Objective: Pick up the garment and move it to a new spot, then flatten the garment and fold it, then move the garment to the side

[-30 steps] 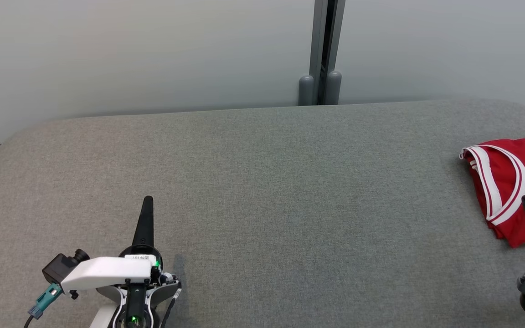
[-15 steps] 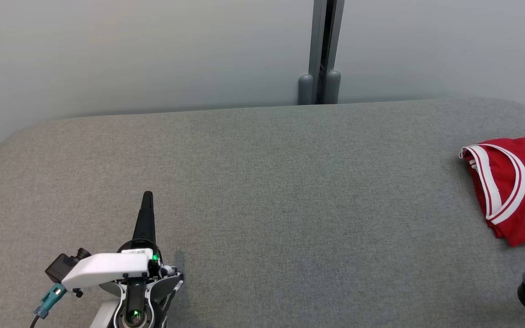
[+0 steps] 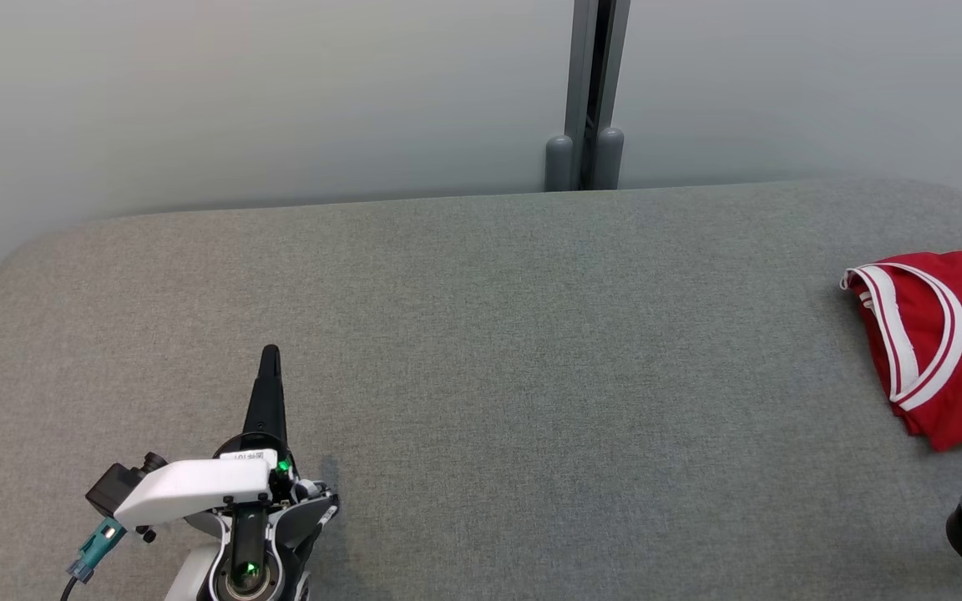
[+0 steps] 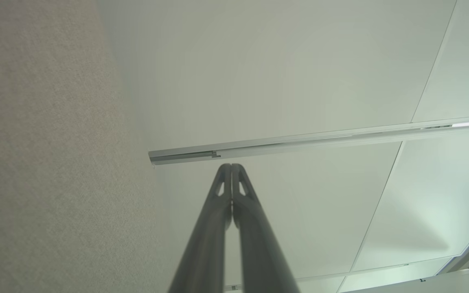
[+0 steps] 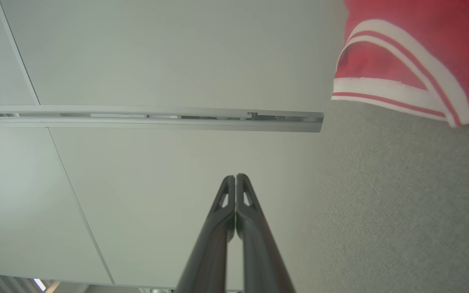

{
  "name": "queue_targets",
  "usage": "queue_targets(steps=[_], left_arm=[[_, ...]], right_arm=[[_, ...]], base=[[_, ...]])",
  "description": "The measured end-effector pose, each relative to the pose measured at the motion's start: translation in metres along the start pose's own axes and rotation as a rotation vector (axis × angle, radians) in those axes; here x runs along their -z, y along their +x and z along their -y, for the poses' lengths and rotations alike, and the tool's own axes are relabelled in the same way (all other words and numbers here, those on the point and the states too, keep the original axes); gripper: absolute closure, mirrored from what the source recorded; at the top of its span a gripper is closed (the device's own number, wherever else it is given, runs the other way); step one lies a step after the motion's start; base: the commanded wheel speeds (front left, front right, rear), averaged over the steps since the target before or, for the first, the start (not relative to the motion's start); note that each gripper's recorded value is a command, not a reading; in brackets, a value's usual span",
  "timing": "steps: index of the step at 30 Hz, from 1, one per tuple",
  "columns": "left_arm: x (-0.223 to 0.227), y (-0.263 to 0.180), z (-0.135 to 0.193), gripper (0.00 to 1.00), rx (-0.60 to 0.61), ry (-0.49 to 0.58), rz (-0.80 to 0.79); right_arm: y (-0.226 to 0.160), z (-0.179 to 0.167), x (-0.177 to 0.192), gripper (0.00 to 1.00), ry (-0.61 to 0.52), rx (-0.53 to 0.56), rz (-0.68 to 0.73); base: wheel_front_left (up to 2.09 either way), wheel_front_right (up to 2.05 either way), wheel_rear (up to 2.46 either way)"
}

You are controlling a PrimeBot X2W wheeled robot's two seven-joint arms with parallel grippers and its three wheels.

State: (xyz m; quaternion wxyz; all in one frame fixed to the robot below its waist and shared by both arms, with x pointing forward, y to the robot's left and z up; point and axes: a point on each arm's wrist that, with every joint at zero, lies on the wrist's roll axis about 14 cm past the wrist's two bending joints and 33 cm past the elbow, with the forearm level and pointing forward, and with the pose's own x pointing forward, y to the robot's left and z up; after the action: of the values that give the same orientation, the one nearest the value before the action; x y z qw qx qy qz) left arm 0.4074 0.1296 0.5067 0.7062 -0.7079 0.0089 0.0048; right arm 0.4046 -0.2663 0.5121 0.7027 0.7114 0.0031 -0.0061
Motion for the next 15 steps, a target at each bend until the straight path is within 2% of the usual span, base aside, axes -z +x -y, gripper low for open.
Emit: queue_targets(steps=[15], left_arm=[[0.0000, 0.0000, 0.0001, 1.00, 0.000, 0.000, 0.000]], right_arm=[[0.0002, -0.0004, 0.0001, 1.00, 0.001, -0.002, -0.001]], base=[[0.00, 0.00, 0.00]])
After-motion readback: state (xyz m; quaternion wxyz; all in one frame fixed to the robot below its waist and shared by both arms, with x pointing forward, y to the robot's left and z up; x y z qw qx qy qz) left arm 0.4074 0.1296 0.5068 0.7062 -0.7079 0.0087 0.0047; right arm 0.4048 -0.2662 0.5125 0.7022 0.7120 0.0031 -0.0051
